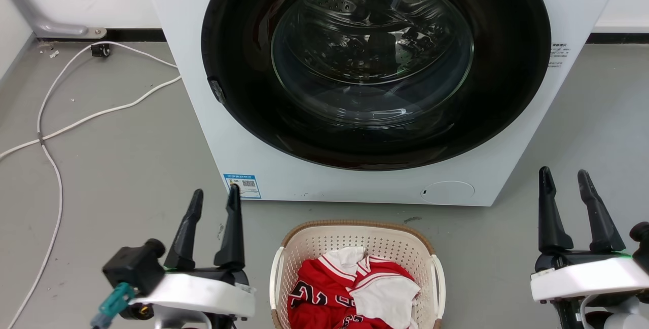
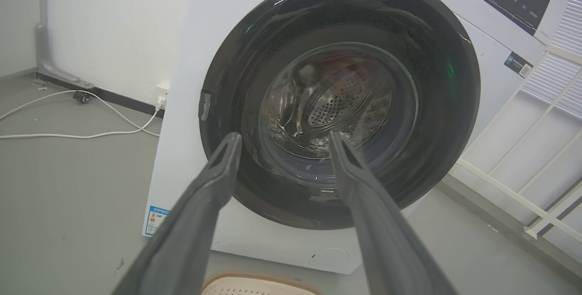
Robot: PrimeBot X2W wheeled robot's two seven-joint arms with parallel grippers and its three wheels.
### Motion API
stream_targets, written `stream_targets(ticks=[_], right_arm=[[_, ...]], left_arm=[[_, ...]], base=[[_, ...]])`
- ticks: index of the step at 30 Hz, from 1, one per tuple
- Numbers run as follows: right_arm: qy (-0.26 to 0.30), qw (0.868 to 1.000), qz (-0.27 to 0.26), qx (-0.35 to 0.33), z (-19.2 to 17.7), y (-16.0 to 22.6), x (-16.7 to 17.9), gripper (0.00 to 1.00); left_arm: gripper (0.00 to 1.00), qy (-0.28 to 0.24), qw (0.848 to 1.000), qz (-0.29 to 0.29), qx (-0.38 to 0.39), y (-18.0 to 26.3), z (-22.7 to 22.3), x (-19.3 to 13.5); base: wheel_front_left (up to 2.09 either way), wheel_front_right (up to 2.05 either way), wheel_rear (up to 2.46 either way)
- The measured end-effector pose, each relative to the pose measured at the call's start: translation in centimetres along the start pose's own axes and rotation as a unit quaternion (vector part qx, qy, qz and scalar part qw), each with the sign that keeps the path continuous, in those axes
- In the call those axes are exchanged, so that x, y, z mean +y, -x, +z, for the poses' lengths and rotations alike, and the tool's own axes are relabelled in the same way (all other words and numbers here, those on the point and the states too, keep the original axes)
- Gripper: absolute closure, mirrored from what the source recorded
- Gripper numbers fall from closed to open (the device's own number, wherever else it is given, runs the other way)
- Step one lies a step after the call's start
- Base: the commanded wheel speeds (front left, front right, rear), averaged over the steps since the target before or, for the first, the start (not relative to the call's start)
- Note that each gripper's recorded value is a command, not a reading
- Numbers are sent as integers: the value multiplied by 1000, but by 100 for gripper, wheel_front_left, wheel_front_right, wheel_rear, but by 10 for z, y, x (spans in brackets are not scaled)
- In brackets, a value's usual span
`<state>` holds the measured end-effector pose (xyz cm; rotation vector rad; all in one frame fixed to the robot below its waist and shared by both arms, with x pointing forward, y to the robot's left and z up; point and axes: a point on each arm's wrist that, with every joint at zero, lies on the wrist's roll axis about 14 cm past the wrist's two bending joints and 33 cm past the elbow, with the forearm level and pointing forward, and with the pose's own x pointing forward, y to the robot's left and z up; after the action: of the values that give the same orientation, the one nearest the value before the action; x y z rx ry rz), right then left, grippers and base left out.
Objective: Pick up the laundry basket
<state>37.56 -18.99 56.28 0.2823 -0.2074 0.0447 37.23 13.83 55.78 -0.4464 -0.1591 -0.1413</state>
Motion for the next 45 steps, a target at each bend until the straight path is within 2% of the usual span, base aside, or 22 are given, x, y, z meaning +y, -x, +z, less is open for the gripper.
stream_targets(ticks=[13,25,29,34,45], right_arm=[[56,998,4,23,-17,9,-1,0],[106,994,13,34,-26,12,-1,0],[119,992,16,40,-30,14,-1,0],[94,994,6,47,-37,16,-5,0],[101,992,3,72,-55,22,-10,0]], left_arm=[[0,-103,994,-32,22,4,-17,-20],[0,-154,987,-38,38,9,-34,-22],[0,-165,985,-41,43,11,-39,-22],[0,-166,984,-35,48,13,-45,-19],[0,-175,983,-27,49,17,-48,-10]], base=[[0,0,0],[0,0,0],[0,0,0],[0,0,0],[0,0,0]])
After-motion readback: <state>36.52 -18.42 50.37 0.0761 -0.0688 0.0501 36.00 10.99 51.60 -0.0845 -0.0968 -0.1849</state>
